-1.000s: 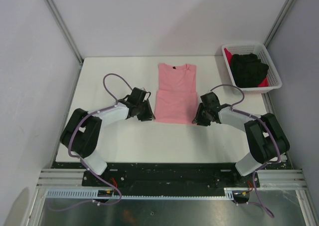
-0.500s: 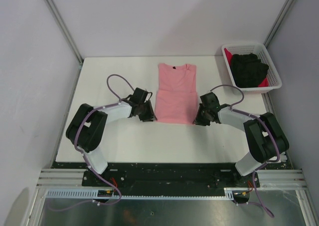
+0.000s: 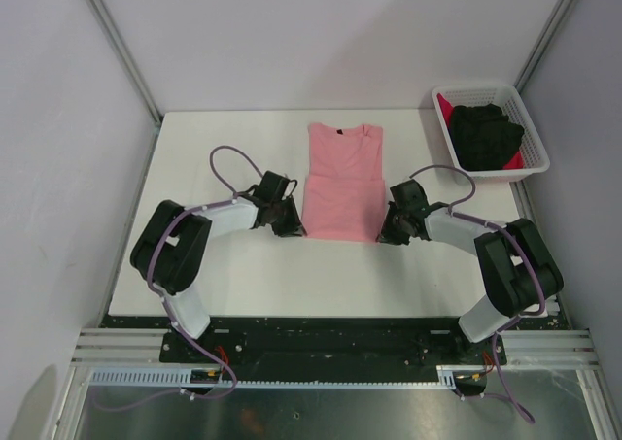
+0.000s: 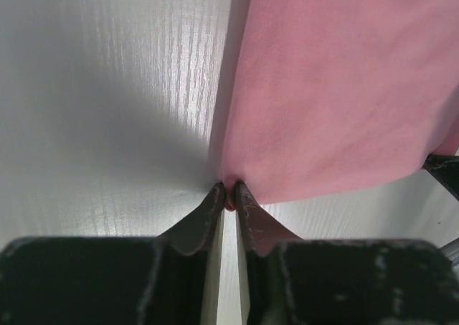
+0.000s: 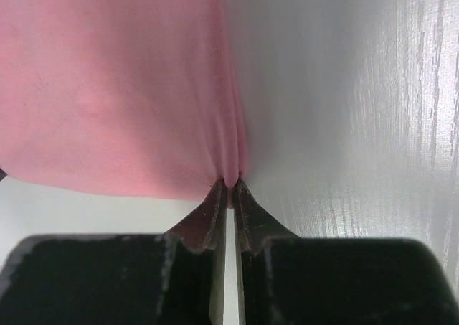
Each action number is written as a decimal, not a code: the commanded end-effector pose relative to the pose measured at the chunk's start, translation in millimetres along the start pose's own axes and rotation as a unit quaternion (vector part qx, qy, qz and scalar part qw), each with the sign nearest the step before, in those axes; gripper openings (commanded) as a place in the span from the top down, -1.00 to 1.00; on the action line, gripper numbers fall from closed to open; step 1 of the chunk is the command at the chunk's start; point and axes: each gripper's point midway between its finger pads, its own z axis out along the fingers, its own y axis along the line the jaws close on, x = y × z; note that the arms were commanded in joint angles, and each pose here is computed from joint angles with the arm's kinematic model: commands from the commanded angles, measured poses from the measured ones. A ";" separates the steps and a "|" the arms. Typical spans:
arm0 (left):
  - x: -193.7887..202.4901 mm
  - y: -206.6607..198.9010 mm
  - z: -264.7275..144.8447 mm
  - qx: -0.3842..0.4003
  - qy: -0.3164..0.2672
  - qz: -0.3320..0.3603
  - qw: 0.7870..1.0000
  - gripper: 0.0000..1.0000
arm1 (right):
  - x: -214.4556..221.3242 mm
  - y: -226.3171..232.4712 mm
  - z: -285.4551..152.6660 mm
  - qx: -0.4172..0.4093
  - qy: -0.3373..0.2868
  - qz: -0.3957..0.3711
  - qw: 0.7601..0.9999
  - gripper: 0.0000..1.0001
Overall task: Fold and stack the t-shirts
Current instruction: Grab one side of the 2/3 rectangular tshirt with both arms
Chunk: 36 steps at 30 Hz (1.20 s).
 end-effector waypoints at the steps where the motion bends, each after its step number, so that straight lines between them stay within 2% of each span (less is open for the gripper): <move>1: 7.5 0.4 4.4 -0.001 0.014 -0.009 1.000 0.76 | 4.5 -2.1 -1.0 0.005 0.007 -0.004 1.000 0.88; 3: 8.0 -2.2 0.3 0.003 0.011 -0.014 1.000 0.92 | 3.7 -1.1 -4.1 0.003 0.005 -0.006 1.000 0.95; 5: 8.8 -6.0 -7.1 0.009 0.005 -0.016 1.000 0.98 | 3.8 -1.7 -7.7 0.004 0.004 -0.008 1.000 0.99; 12: 39.9 -9.0 -38.7 0.028 -0.004 -0.006 1.000 1.00 | 20.5 0.4 -34.8 0.001 0.004 -0.031 1.000 1.00; 21: 113.5 5.6 -81.6 0.064 -0.005 0.003 0.998 1.00 | 93.8 -10.8 -88.9 -0.019 0.017 -0.049 0.998 1.00; 25: 132.5 5.5 -100.2 0.090 -0.015 0.002 0.996 1.00 | 106.5 -12.9 -113.0 -0.034 0.004 -0.043 0.999 1.00; 30: 129.8 2.6 -113.1 0.106 -0.038 0.002 0.994 1.00 | 97.2 -1.6 -129.1 -0.063 -0.022 -0.038 0.997 1.00; 36: 92.1 -26.9 -135.2 0.122 -0.091 0.014 0.988 1.00 | 66.9 14.4 -136.6 -0.045 -0.057 -0.058 0.996 1.00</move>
